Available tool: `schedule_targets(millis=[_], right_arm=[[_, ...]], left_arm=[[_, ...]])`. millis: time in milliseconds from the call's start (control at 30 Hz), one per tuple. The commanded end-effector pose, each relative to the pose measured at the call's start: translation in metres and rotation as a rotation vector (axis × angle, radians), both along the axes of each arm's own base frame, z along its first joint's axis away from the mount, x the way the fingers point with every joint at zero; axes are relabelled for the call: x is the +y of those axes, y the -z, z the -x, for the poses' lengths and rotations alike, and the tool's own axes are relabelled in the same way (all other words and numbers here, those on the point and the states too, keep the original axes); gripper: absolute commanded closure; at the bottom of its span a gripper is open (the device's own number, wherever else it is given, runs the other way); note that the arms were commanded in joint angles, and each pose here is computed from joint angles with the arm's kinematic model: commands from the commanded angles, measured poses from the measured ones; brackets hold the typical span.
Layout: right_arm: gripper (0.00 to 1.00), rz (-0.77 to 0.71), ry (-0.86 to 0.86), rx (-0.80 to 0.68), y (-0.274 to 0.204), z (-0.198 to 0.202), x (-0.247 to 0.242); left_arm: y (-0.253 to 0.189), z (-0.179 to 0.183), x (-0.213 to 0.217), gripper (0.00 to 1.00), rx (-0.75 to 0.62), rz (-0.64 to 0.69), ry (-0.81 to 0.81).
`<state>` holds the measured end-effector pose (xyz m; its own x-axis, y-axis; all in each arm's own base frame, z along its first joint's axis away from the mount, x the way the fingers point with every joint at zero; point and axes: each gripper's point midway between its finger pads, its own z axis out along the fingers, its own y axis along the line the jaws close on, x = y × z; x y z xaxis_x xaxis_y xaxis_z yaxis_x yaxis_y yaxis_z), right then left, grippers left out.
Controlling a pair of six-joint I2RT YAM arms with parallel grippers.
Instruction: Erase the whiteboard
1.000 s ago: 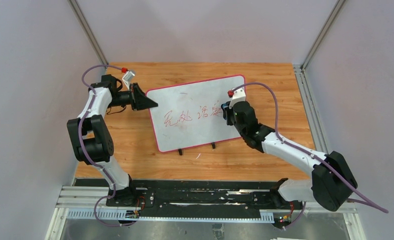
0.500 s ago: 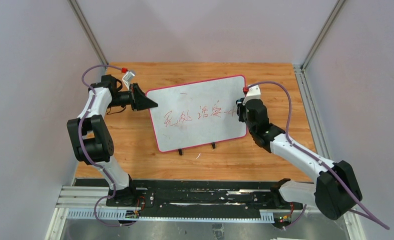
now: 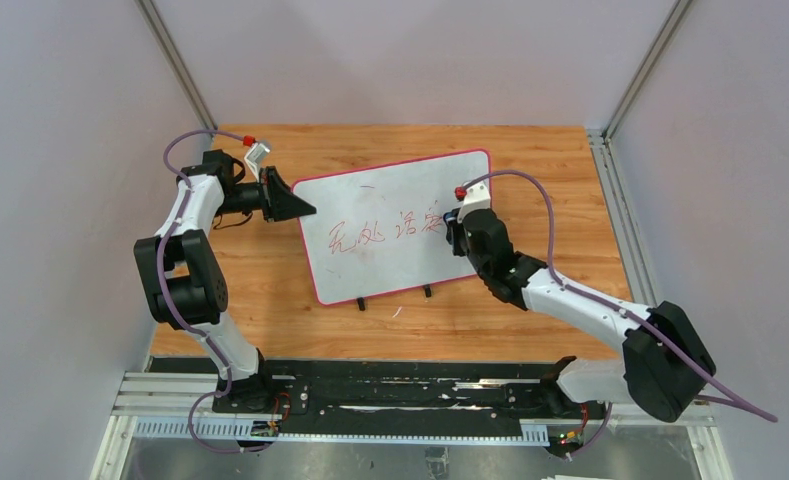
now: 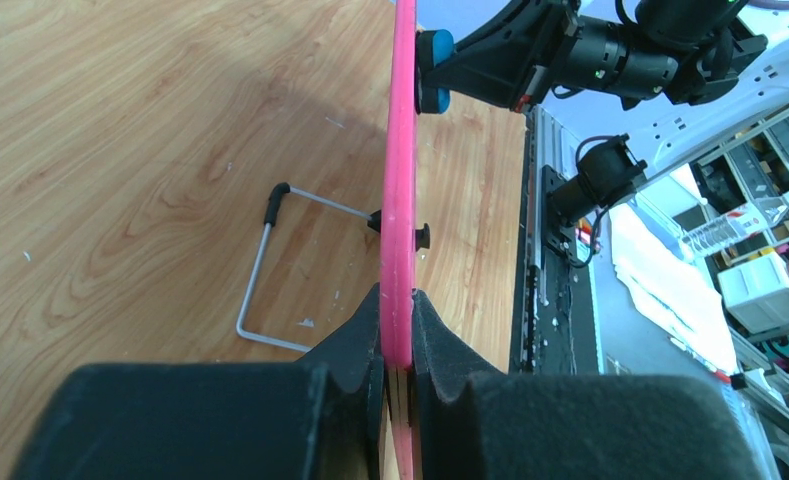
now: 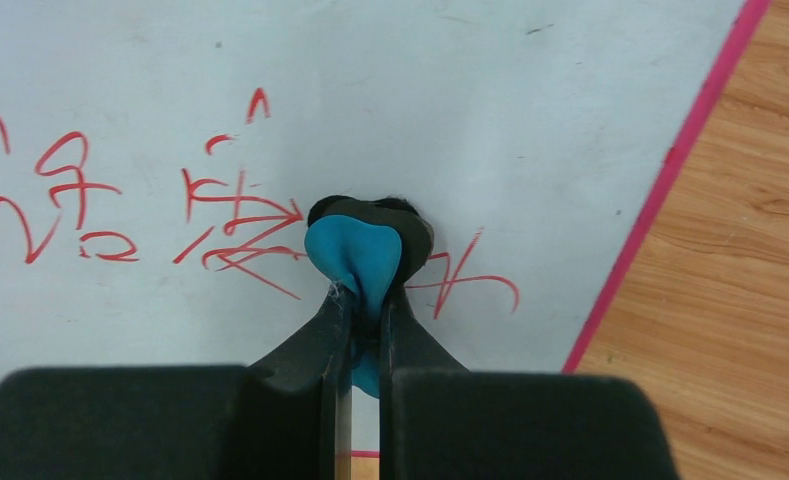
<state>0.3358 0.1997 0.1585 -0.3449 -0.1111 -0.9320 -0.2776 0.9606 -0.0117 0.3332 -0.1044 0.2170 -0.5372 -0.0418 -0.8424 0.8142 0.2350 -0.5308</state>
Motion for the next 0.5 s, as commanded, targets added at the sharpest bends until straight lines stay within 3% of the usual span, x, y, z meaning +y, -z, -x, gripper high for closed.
schedule_targets(millis=[0, 167, 467], right_arm=[[0.99, -0.024, -0.029, -0.009, -0.004, 0.0, 0.022], [0.99, 0.059, 0.053, 0.008, 0.01, -0.005, -0.004], [0.99, 0.057, 0.197, 0.005, 0.009, -0.013, -0.075]], left_arm=[[0.012, -0.017, 0.01, 1.0, -0.147, -0.129, -0.007], [0.012, -0.016, 0.011, 1.0, -0.15, -0.135, -0.008], [0.012, -0.015, 0.011, 1.0, -0.157, -0.143, -0.008]])
